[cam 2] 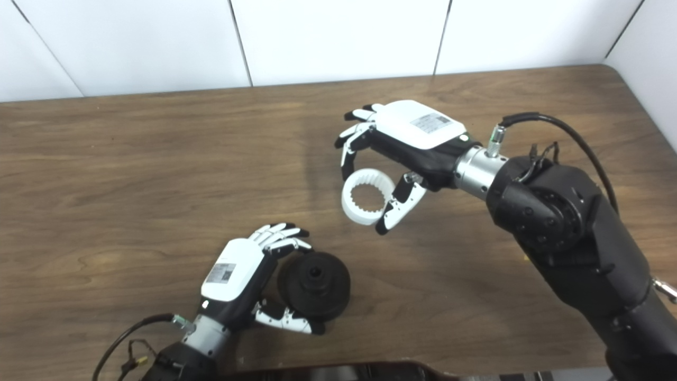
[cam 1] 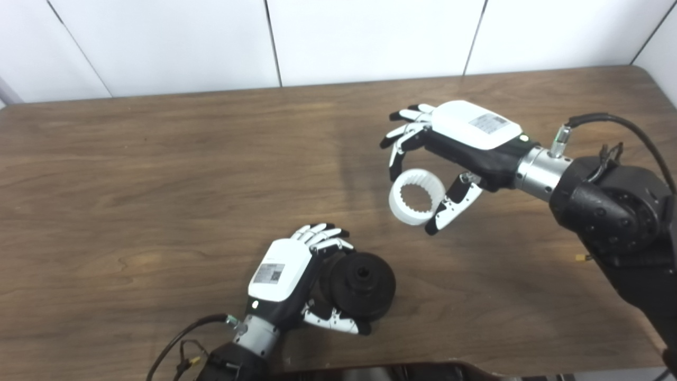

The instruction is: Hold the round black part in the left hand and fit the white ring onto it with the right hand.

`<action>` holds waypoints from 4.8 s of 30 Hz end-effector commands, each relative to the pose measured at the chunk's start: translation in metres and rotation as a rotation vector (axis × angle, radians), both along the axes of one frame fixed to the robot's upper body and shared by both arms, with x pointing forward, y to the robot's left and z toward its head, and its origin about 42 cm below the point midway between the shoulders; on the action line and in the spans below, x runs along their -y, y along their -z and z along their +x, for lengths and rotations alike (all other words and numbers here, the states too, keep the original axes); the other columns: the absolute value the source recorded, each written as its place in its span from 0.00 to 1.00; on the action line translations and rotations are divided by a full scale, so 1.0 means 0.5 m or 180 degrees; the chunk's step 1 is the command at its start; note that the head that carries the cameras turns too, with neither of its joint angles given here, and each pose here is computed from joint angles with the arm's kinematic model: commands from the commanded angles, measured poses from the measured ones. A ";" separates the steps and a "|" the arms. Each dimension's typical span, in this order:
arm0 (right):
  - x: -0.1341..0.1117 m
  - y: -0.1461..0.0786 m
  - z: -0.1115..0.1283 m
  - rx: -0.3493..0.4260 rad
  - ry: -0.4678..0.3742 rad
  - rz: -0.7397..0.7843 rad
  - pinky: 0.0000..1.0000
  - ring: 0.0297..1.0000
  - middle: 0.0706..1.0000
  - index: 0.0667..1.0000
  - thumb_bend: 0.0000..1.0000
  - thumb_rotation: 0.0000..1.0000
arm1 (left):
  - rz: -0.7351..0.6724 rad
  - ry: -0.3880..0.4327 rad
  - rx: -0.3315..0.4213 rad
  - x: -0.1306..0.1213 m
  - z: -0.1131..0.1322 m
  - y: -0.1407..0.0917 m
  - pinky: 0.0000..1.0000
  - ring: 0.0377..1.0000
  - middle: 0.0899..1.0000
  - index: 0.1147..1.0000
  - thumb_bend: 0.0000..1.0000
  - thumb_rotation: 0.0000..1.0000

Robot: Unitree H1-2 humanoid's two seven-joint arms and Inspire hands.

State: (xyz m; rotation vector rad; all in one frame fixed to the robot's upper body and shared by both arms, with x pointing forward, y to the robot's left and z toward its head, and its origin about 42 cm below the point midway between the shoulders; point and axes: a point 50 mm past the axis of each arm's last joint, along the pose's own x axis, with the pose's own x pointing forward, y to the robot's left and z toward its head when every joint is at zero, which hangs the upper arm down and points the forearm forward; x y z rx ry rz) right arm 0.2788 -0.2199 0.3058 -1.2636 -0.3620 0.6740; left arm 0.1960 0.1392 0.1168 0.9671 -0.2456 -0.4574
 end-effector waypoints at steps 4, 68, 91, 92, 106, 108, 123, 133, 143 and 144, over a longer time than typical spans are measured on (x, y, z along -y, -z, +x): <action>-0.008 -0.043 -0.011 0.0229 -0.0103 0.0073 1.00 0.95 0.81 0.44 0.53 0.14 | 0.0094 0.0034 -0.0080 0.009 0.003 0.001 0.88 0.88 0.81 0.50 0.83 0.21; -0.114 0.080 -0.024 -0.0380 -0.0537 0.0164 1.00 0.99 0.83 0.44 0.53 0.14 | 0.0087 0.0038 -0.0062 0.031 0.010 -0.012 0.86 0.87 0.80 0.51 0.84 0.19; -0.098 0.102 -0.013 -0.0454 -0.0513 0.0095 1.00 0.98 0.82 0.44 0.53 0.14 | 0.0058 0.0053 -0.0056 0.031 0.010 -0.016 0.87 0.87 0.80 0.51 0.84 0.19; -0.097 0.104 -0.011 -0.0459 -0.0507 0.0085 1.00 0.98 0.82 0.44 0.53 0.14 | 0.0058 0.0053 -0.0056 0.031 0.010 -0.016 0.87 0.87 0.81 0.51 0.84 0.19; -0.078 0.136 0.012 -0.0575 -0.0390 0.0048 0.97 0.95 0.81 0.44 0.53 0.14 | 0.0059 0.0051 -0.0045 0.032 0.008 -0.019 0.86 0.87 0.80 0.51 0.85 0.17; -0.077 0.140 0.015 -0.0578 -0.0365 0.0026 0.97 0.95 0.81 0.45 0.53 0.14 | 0.0061 0.0053 -0.0046 0.031 0.008 -0.019 0.86 0.87 0.80 0.50 0.85 0.17; -0.082 0.123 0.019 -0.0545 -0.0347 0.0175 0.94 0.95 0.79 0.62 1.00 0.42 | 0.0073 0.0062 -0.0042 0.030 0.010 -0.016 0.86 0.87 0.80 0.50 0.85 0.18; -0.089 0.067 0.018 -0.0444 -0.0377 0.0362 0.94 0.96 0.82 0.62 1.00 0.41 | 0.0102 0.0043 -0.0090 0.023 0.012 -0.001 0.87 0.87 0.81 0.51 0.84 0.18; -0.082 0.040 0.022 -0.0416 -0.0326 0.0418 0.91 0.97 0.85 0.63 1.00 0.41 | 0.0131 0.0034 -0.0116 0.018 0.012 0.007 0.86 0.87 0.80 0.50 0.84 0.18; -0.081 0.038 0.023 -0.0410 -0.0327 0.0424 0.91 0.97 0.86 0.63 1.00 0.41 | 0.0128 0.0034 -0.0122 0.018 0.012 0.008 0.86 0.87 0.80 0.50 0.84 0.18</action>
